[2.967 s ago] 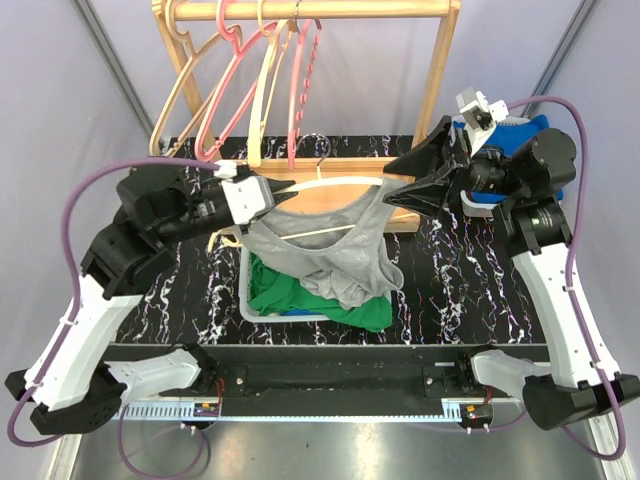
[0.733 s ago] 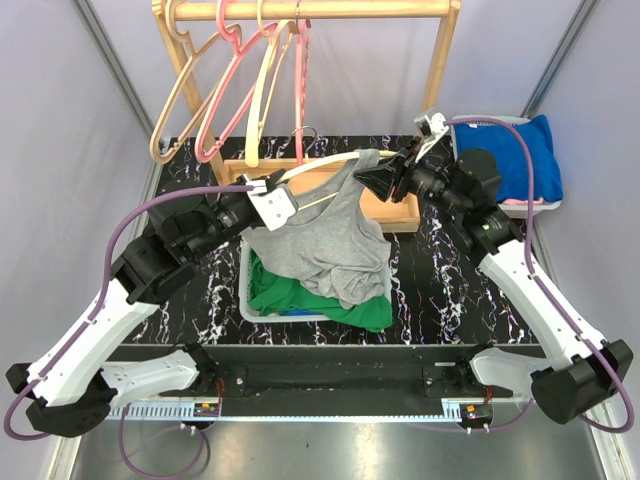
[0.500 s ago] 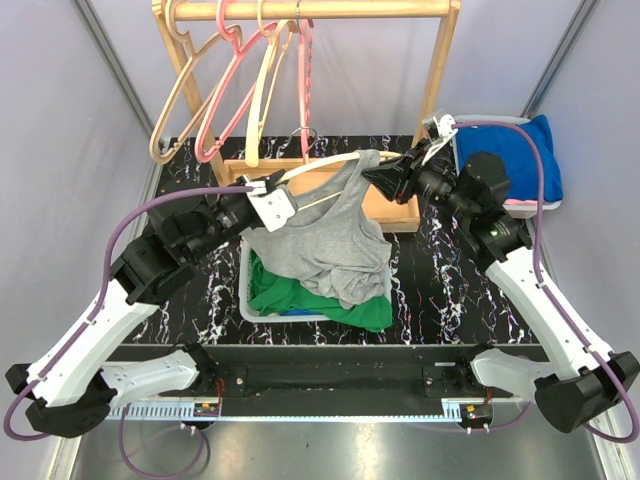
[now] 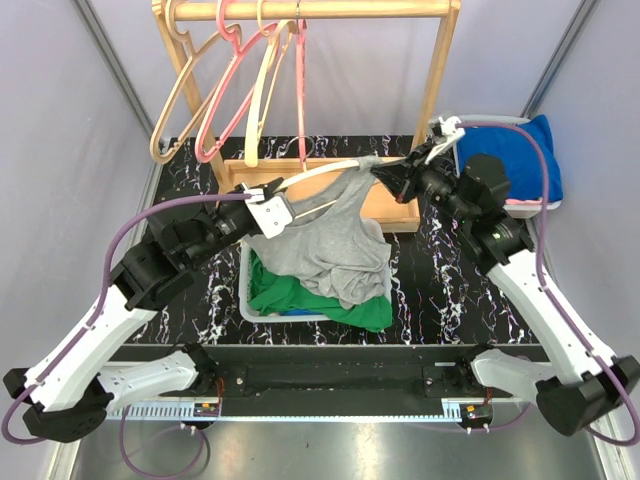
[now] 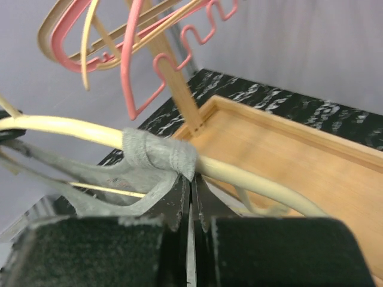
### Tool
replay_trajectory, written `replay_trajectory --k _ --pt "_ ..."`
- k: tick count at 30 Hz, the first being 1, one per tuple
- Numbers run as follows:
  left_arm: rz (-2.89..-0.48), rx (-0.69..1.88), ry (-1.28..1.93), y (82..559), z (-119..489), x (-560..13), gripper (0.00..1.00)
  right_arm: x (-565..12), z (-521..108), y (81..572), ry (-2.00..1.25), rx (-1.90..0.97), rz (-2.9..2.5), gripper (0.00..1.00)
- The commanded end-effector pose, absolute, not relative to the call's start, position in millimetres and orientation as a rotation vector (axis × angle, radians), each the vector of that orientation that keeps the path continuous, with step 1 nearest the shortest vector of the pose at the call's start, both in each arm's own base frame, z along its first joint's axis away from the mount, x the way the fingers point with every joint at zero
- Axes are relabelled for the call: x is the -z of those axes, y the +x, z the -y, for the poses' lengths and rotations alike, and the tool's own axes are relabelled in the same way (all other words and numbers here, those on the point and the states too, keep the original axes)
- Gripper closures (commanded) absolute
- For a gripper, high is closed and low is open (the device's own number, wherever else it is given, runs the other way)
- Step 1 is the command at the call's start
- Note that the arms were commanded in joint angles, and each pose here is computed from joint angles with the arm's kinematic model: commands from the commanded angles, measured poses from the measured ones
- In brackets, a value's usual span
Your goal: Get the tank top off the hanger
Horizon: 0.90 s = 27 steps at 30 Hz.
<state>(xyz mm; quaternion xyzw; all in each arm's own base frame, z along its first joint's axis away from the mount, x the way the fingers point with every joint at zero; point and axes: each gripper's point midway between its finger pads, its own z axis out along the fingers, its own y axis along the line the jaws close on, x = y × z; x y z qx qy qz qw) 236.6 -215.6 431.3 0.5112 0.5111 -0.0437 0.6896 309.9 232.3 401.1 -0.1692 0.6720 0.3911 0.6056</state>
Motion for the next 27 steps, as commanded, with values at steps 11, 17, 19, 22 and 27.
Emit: replay_trajectory --k 11,17,19,22,27 --pt "-1.065 0.071 1.034 223 194 -471 0.91 -396 -120 332 -0.015 -0.557 -1.611 1.0" --pt "-1.073 0.019 0.955 230 182 -480 0.93 -374 -126 324 -0.03 -0.598 -1.656 1.0" --pt "-1.071 0.003 0.913 233 178 -486 0.93 -365 -128 322 -0.031 -0.612 -1.677 1.0" --pt "-1.061 0.018 0.869 228 172 -495 0.93 -355 -128 321 -0.026 -0.614 -1.7 1.0" --pt "-0.934 0.095 0.926 196 172 -503 0.93 -341 -131 333 -0.049 -0.594 -1.742 1.0"
